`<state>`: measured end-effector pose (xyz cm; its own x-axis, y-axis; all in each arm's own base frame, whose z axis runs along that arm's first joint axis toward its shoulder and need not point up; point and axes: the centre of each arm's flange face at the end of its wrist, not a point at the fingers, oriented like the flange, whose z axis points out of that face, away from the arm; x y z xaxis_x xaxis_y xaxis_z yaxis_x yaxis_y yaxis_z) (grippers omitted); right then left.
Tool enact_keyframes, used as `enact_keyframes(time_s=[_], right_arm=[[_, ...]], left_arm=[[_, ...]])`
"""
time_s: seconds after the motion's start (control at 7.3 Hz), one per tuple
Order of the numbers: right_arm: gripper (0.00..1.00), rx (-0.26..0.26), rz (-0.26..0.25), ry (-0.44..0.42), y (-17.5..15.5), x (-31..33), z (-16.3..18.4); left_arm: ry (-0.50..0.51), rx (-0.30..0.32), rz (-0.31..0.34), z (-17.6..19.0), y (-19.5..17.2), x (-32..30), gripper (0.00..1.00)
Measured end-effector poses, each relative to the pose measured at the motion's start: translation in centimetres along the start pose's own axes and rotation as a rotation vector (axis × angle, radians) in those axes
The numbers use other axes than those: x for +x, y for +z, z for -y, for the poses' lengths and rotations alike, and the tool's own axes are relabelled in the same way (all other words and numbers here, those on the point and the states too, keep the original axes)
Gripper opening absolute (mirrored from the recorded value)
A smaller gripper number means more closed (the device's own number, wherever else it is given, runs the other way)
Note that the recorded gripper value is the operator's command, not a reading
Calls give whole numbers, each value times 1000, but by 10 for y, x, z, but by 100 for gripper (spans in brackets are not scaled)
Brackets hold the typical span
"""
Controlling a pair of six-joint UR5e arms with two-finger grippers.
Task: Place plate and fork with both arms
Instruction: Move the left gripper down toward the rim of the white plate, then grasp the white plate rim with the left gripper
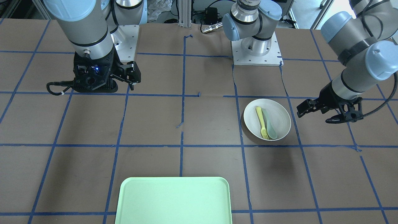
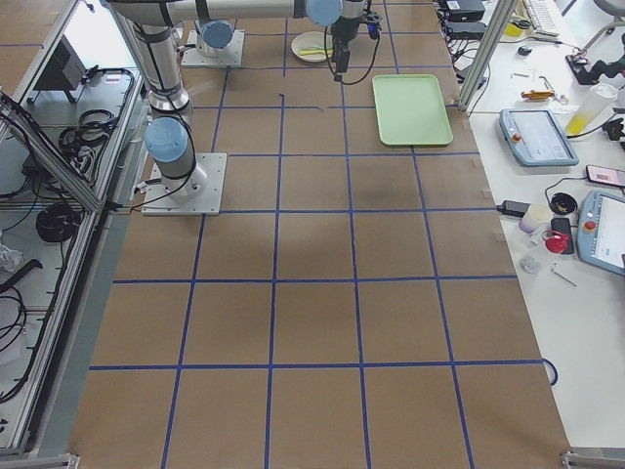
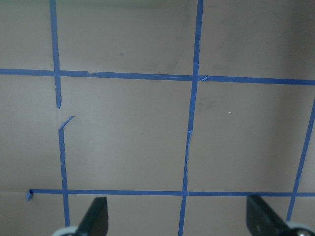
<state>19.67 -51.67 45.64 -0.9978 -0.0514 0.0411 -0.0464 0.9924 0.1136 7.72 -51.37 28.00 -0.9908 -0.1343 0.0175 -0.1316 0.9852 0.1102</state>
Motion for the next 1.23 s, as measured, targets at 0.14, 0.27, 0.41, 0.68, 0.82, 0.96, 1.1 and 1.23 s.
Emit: enact_keyframes(time_s=[0.14, 0.27, 0.41, 0.68, 0.82, 0.96, 1.1, 1.23], right_arm=[[100, -2, 0, 1, 2, 0, 1], [100, -5, 0, 1, 4, 0, 1], [100, -7, 0, 1, 5, 0, 1], [100, -8, 0, 1, 5, 0, 1], [100, -8, 0, 1, 5, 0, 1], [100, -9, -1, 1, 6, 0, 2], [100, -12, -2, 1, 8, 0, 3], [100, -14, -2, 1, 9, 0, 3]], left_arm=[[53, -18, -16, 4, 15, 0, 98], [85, -40, -34, 8, 31, 0, 95], [100, -59, -61, 12, 45, 1, 94], [126, -86, -113, 16, 65, 4, 94], [150, -100, -119, 18, 73, 3, 94], [171, -117, -117, 19, 81, 2, 90], [196, -137, -103, 20, 89, -1, 75], [225, -156, -89, 20, 95, -3, 41]])
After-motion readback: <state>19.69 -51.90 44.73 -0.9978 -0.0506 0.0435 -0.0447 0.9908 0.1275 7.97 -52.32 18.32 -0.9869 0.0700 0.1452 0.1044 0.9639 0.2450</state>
